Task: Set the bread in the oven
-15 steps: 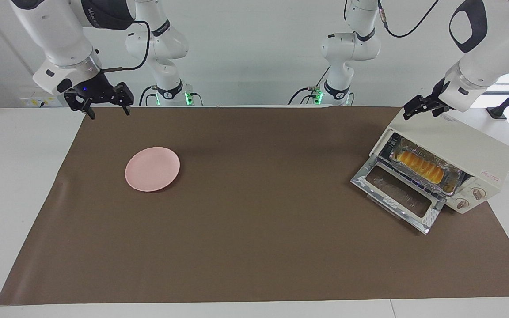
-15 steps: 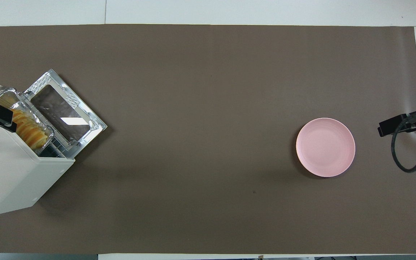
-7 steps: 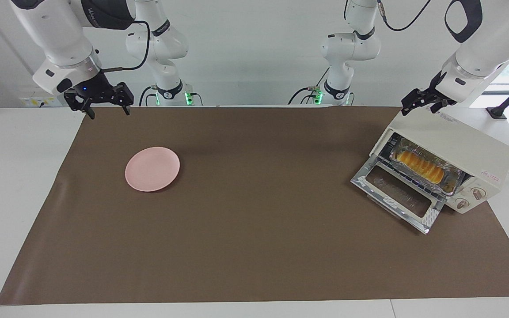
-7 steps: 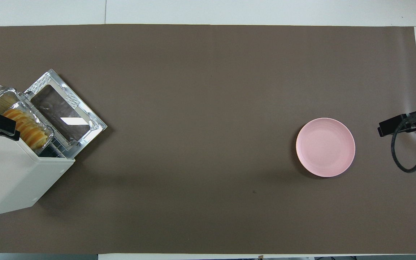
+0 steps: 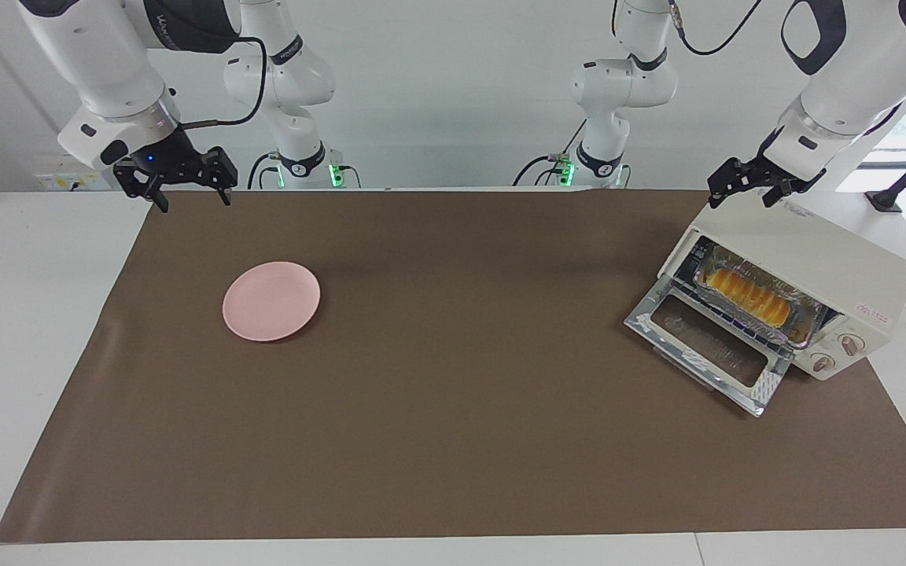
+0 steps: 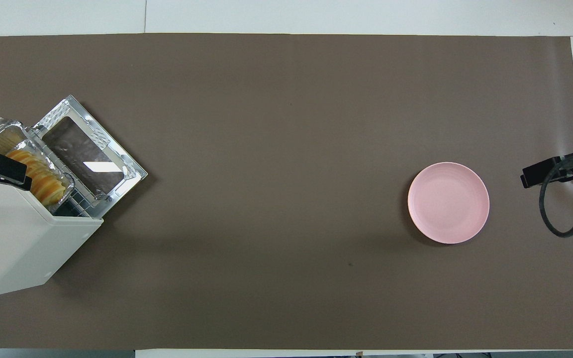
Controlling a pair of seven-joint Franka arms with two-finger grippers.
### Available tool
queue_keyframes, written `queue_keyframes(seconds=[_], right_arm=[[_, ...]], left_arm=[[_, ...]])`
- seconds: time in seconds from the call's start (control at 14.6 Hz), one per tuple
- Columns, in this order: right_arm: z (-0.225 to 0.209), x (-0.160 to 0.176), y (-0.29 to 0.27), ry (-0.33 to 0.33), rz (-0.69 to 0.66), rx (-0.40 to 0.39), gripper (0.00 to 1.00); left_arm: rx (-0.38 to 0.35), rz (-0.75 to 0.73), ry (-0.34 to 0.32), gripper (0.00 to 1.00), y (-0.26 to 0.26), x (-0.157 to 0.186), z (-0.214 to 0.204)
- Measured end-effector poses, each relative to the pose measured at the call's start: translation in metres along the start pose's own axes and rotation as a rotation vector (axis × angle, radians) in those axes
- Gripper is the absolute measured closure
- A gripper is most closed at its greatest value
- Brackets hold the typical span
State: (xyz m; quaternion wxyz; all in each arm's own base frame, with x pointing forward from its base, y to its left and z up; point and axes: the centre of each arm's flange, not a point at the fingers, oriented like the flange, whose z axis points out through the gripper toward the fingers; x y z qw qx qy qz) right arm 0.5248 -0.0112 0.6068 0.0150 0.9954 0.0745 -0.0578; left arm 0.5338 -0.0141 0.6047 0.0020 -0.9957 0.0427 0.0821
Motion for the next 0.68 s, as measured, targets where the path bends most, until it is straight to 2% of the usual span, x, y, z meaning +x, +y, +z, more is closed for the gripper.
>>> queue_keyframes(seconds=[0.27, 0.68], right_arm=[[0.0, 0.0, 0.0, 0.0, 0.0, 0.0, 0.0], [0.0, 0.0, 0.0, 0.0, 0.0, 0.0, 0.0]], left_arm=[[0.014, 0.059, 0.013, 0.0, 0.042, 0.003, -0.001], [0.014, 0.044, 0.034, 0.0, 0.045, 0.005, -0.003]])
